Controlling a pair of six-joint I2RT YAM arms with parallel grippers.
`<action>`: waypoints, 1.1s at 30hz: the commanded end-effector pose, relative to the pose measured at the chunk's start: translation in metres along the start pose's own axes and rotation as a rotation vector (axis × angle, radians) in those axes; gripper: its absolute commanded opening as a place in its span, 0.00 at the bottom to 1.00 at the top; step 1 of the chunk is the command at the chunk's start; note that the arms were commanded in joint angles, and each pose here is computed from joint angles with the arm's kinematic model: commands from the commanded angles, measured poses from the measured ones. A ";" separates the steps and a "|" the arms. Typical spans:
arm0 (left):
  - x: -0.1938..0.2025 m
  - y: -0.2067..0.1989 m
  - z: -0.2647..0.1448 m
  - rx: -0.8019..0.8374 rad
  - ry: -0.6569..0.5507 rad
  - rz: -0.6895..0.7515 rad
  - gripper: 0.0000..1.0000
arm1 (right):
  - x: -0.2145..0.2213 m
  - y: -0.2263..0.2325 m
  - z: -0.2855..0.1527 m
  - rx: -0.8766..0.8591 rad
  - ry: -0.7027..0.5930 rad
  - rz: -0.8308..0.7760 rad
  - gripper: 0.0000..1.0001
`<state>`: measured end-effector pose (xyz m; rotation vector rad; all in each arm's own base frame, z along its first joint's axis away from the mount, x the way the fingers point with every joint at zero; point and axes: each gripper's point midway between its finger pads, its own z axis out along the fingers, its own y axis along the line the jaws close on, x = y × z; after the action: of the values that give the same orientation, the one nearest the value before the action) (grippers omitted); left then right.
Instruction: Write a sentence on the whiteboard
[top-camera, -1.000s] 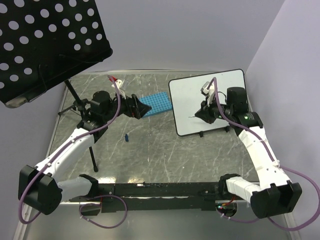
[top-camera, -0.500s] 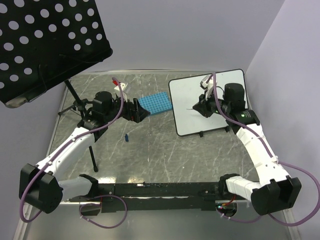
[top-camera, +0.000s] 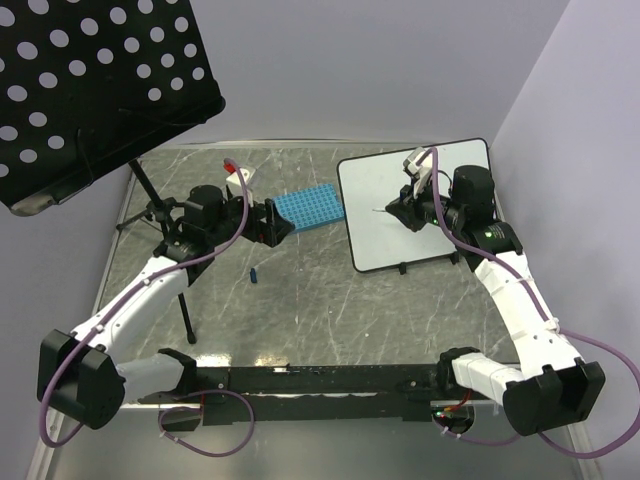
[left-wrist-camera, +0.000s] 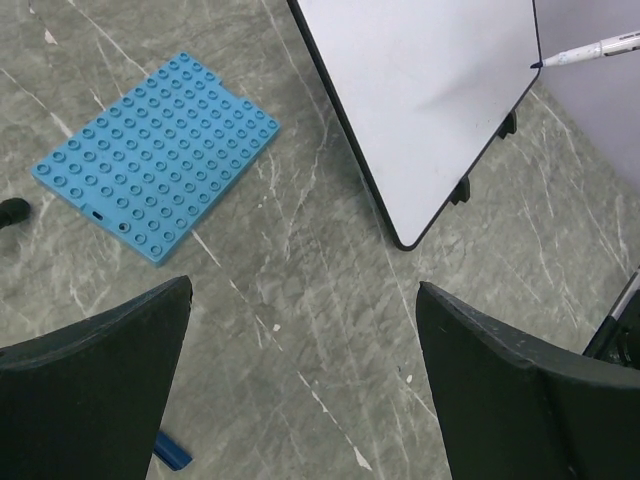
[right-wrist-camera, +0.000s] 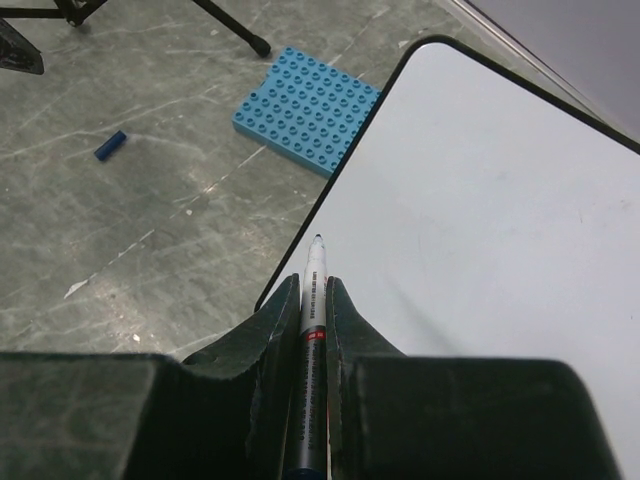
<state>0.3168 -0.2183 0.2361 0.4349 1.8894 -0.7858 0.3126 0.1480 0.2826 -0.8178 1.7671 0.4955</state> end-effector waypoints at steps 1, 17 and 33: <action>-0.009 -0.002 -0.008 0.001 -0.028 0.044 0.97 | -0.013 0.001 0.003 -0.016 -0.049 -0.023 0.00; -0.001 -0.018 -0.023 0.047 -0.054 -0.077 0.97 | -0.012 0.008 0.001 -0.057 -0.052 -0.093 0.00; 0.004 -0.016 -0.041 0.010 -0.021 0.013 0.97 | -0.017 0.011 -0.001 -0.081 -0.081 -0.186 0.00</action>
<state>0.2787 -0.2041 0.2244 0.3967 1.9228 -0.8179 0.3070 0.1565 0.2742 -0.9511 1.6961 0.5152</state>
